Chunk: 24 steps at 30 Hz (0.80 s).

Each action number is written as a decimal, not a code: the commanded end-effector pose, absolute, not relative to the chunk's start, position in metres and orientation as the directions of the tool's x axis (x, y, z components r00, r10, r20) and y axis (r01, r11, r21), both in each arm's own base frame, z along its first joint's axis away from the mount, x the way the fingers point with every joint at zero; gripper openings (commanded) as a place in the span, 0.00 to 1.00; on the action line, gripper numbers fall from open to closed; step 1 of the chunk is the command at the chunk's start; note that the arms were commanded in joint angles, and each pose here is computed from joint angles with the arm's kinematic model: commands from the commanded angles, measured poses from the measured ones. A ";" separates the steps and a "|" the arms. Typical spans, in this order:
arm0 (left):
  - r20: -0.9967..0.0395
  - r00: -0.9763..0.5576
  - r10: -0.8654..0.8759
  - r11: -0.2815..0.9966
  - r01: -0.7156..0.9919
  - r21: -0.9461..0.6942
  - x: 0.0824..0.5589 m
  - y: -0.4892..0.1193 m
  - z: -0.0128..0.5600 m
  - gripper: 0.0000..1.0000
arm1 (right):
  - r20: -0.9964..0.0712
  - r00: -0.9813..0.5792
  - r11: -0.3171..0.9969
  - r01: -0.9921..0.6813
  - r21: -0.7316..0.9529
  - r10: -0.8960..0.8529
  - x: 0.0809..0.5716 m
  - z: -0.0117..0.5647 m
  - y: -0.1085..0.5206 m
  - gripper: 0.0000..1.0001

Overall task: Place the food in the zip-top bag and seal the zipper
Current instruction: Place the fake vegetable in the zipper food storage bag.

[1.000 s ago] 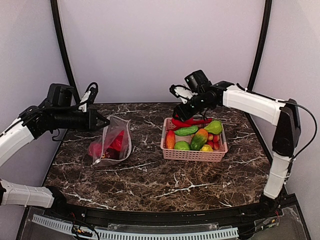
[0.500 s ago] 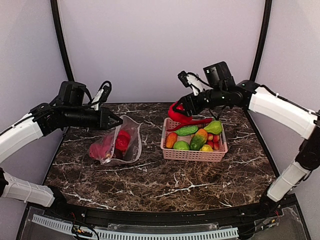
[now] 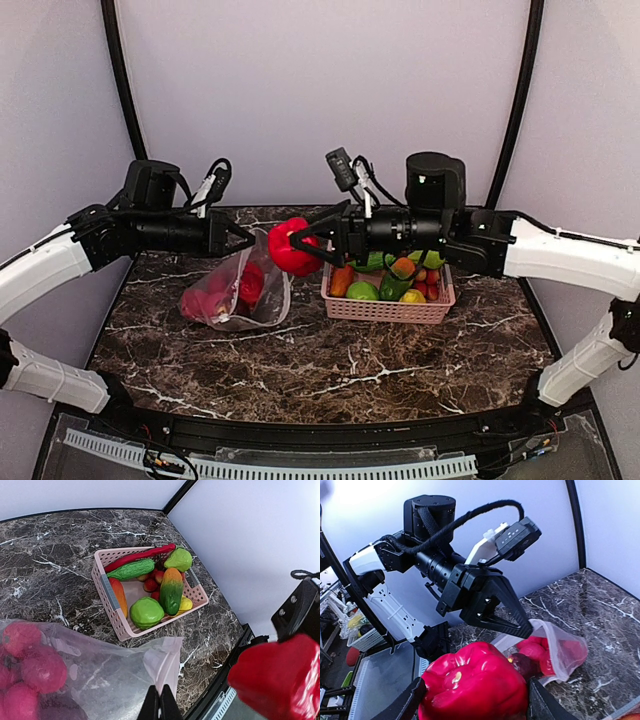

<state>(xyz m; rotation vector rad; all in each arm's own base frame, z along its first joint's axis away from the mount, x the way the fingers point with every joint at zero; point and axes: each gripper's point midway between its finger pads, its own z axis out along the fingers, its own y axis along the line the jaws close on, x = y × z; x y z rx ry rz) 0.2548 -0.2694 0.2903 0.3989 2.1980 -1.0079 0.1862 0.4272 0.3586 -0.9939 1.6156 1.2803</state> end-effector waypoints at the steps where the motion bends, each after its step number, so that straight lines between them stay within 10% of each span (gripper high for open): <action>1: -0.732 -0.681 -0.039 0.640 0.545 -0.541 0.253 -0.267 0.316 0.01 | -0.929 -0.370 0.062 -0.928 0.368 -0.020 0.164 0.356 0.456 0.48; 24: -0.728 -0.685 -0.029 0.640 0.547 -0.540 0.250 -0.266 0.314 0.01 | -0.902 -0.419 0.487 -0.812 0.323 -0.100 0.227 0.266 0.522 0.48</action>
